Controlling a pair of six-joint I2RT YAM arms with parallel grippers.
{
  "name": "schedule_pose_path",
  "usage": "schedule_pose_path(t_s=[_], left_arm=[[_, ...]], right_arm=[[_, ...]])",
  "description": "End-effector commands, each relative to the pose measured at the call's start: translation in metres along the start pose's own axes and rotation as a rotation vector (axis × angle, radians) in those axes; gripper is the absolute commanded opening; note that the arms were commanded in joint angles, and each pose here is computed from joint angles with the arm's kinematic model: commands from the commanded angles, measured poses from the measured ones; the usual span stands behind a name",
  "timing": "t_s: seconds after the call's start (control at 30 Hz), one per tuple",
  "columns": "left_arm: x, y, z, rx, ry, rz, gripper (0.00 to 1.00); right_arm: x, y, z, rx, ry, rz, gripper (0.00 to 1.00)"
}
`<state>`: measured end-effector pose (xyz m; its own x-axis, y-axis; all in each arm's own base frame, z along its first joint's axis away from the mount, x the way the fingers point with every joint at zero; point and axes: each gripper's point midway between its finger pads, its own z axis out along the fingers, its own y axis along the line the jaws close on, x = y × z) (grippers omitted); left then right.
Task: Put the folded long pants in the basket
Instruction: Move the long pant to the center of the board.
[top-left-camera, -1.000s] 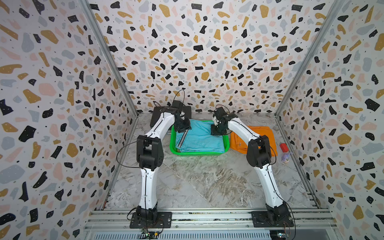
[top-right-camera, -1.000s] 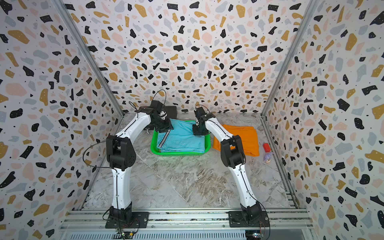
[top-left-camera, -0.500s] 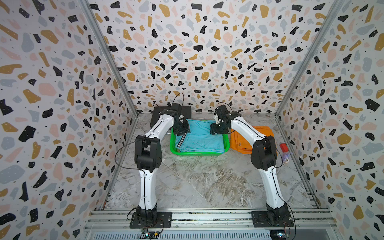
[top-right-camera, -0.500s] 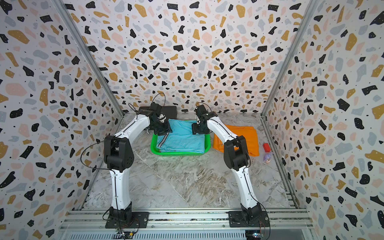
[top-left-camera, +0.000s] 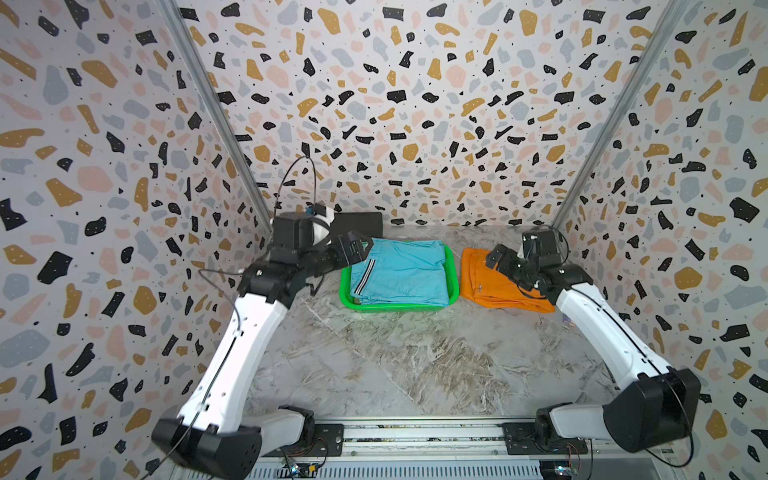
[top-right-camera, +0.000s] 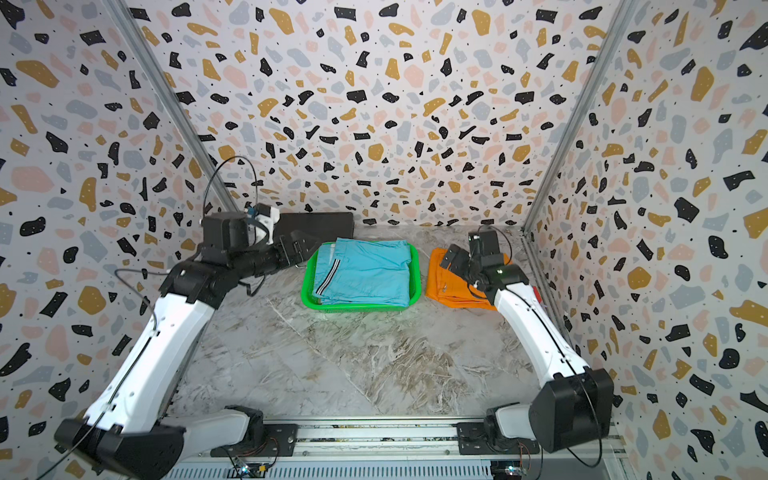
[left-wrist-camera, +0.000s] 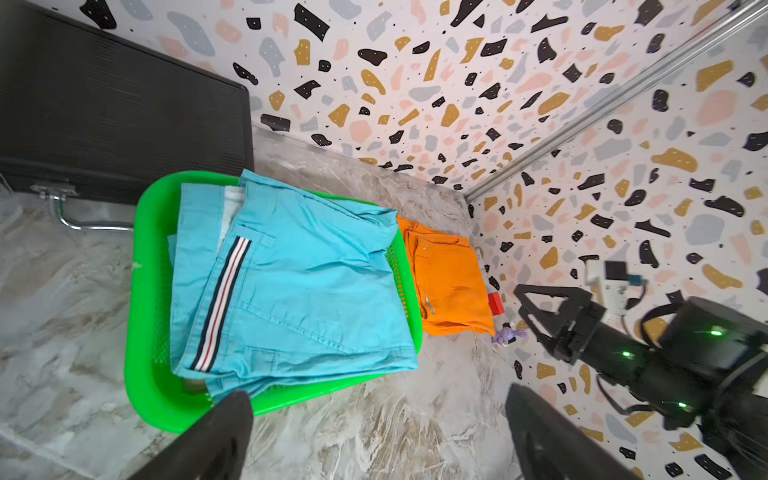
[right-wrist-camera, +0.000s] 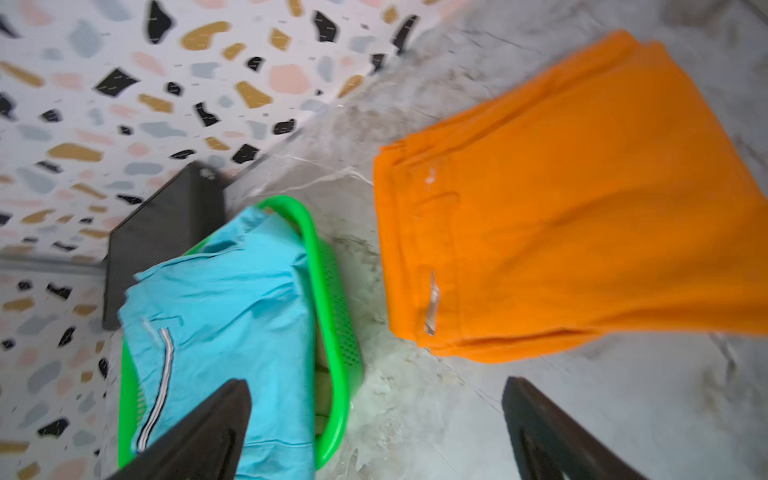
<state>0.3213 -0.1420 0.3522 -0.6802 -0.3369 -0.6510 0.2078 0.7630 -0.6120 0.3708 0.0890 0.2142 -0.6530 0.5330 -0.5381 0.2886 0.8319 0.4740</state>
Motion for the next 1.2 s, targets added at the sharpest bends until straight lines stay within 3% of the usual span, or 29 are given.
schedule_pose_path(t_s=[0.0, 0.17, 0.33, 0.73, 0.93, 1.17], left_arm=[[0.016, 0.001, -0.002, 0.069, -0.046, -0.062, 1.0], [0.058, 0.024, -0.013, 0.059, -0.046, -0.151, 1.0], [0.082, 0.042, -0.015, 0.03, -0.032, -0.179, 1.0], [0.094, 0.048, -0.011, 0.011, 0.012, -0.174, 1.0], [0.1, 0.052, -0.01, -0.002, 0.03, -0.179, 1.0], [0.105, 0.06, -0.004, -0.024, 0.047, -0.192, 1.0]], right_arm=[[0.016, -0.036, 0.015, 0.097, -0.034, 0.198, 1.0], [0.048, -0.075, 0.049, 0.143, 0.032, 0.338, 1.0], [0.054, -0.092, 0.084, 0.178, 0.074, 0.388, 0.97], [0.031, -0.116, 0.135, 0.292, 0.023, 0.371, 0.94], [0.03, -0.098, 0.131, 0.192, 0.066, 0.392, 0.81], [0.015, -0.089, 0.094, 0.12, -0.04, 0.391, 0.96]])
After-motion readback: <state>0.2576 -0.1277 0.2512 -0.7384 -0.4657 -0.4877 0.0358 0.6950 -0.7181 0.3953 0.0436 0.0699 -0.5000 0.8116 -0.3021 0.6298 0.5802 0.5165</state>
